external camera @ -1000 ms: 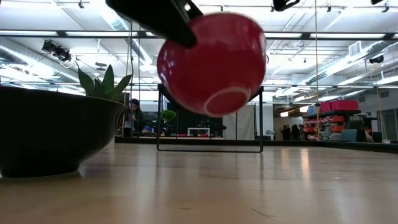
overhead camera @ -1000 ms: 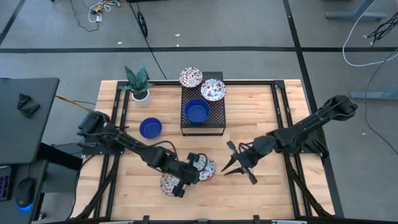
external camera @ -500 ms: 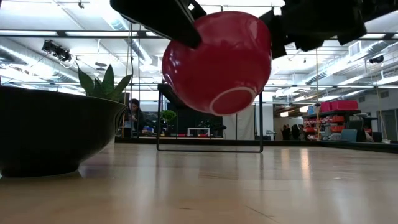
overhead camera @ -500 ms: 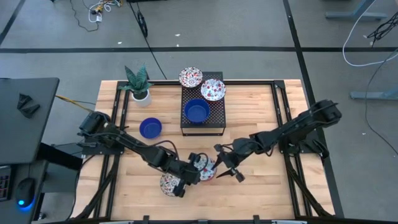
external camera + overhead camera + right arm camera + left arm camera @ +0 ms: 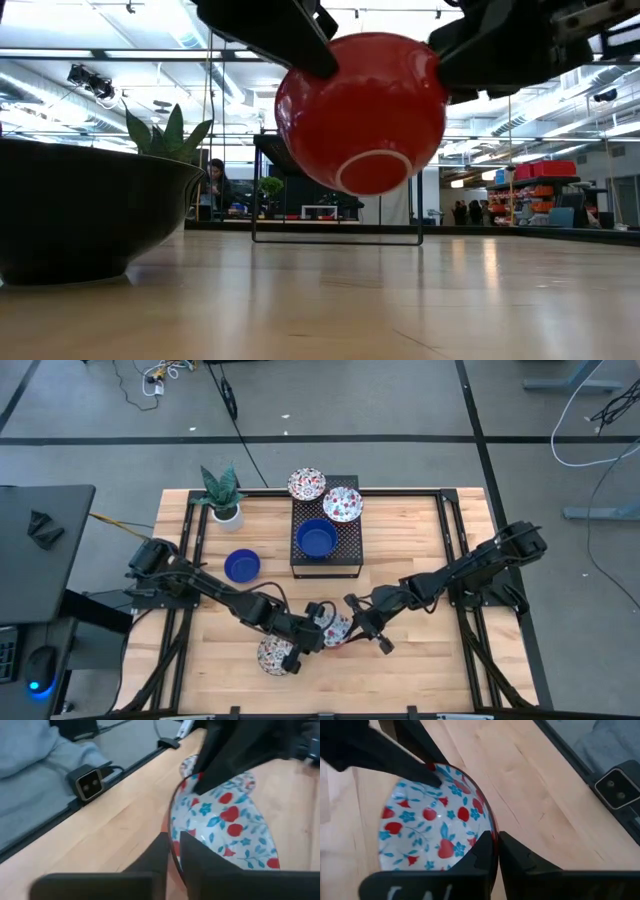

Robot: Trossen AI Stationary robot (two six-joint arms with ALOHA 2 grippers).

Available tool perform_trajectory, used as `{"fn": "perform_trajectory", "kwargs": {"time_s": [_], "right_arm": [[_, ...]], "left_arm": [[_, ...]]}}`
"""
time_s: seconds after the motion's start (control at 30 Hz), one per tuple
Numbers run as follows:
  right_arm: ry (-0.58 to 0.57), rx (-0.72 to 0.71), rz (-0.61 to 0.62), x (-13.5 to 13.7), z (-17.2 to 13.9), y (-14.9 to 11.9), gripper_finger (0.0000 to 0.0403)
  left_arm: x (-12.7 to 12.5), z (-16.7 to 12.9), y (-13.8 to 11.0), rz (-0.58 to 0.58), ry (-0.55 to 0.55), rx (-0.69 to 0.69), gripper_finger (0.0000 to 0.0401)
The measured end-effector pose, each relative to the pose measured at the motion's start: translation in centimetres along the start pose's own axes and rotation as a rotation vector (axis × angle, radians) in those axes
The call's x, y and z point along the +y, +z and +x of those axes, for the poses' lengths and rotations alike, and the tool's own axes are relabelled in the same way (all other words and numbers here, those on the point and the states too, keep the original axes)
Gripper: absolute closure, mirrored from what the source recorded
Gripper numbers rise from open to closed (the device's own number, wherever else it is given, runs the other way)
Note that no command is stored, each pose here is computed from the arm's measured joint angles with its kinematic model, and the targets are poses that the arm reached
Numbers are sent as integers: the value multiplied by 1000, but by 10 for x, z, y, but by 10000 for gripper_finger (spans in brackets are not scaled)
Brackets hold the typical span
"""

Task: Pick & Place Mini bowls
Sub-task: Stack the red patterned bowl on top of the other red patterned bowls on the shelf

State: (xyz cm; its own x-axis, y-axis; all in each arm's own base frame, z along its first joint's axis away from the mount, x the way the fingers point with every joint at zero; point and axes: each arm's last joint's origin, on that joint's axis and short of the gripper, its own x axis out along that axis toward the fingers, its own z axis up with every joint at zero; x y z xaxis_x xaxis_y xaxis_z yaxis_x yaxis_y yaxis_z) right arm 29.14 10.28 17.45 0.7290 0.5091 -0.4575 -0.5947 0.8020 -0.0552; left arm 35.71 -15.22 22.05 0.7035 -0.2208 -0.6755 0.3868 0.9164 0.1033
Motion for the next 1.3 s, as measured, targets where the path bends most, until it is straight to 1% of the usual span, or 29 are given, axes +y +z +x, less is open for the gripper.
{"fn": "perform_trajectory", "kwargs": {"time_s": [0.07,0.1,0.2,0.27,0.4,0.53,0.6,0.67,0.73,0.83,0.9,1.0,1.03,1.1,1.2,1.3], "right_arm": [[13,10,-27,2,0,-1,386],[17,15,-35,3,1,-1,391],[18,36,-20,7,2,-2,391],[25,65,10,11,2,-4,392],[44,186,88,20,0,-15,399],[9,216,134,32,-13,-5,399],[4,222,131,40,-25,2,399],[-19,191,108,46,-39,18,399],[-79,170,80,51,-56,36,400],[-206,174,6,53,-81,62,400],[-321,171,-58,50,-95,83,400],[-531,211,-149,39,-114,109,401],[-601,225,-176,32,-118,117,401],[-703,250,-222,15,-126,131,401],[-795,297,-250,-15,-137,144,401],[-837,386,-264,-49,-141,144,401]], "left_arm": [[2,0,1,1,-1,-13,380],[2,0,1,1,0,-15,378],[5,0,1,-9,15,-16,360],[6,0,3,-30,31,-36,340],[8,-3,11,-70,40,-100,288],[7,-5,11,-84,27,-34,241],[7,-10,9,-102,23,35,227],[8,-13,6,-150,31,91,219],[7,-17,-1,-176,52,156,217],[1,-17,-11,-176,100,203,221],[-4,-15,-19,-173,129,225,226],[-14,-13,-28,-184,176,239,235],[-18,-13,-31,-182,194,241,238],[-27,-13,-36,-173,240,237,244],[-40,-14,-44,-146,327,204,252],[-50,-23,-53,-153,415,134,259]]}}
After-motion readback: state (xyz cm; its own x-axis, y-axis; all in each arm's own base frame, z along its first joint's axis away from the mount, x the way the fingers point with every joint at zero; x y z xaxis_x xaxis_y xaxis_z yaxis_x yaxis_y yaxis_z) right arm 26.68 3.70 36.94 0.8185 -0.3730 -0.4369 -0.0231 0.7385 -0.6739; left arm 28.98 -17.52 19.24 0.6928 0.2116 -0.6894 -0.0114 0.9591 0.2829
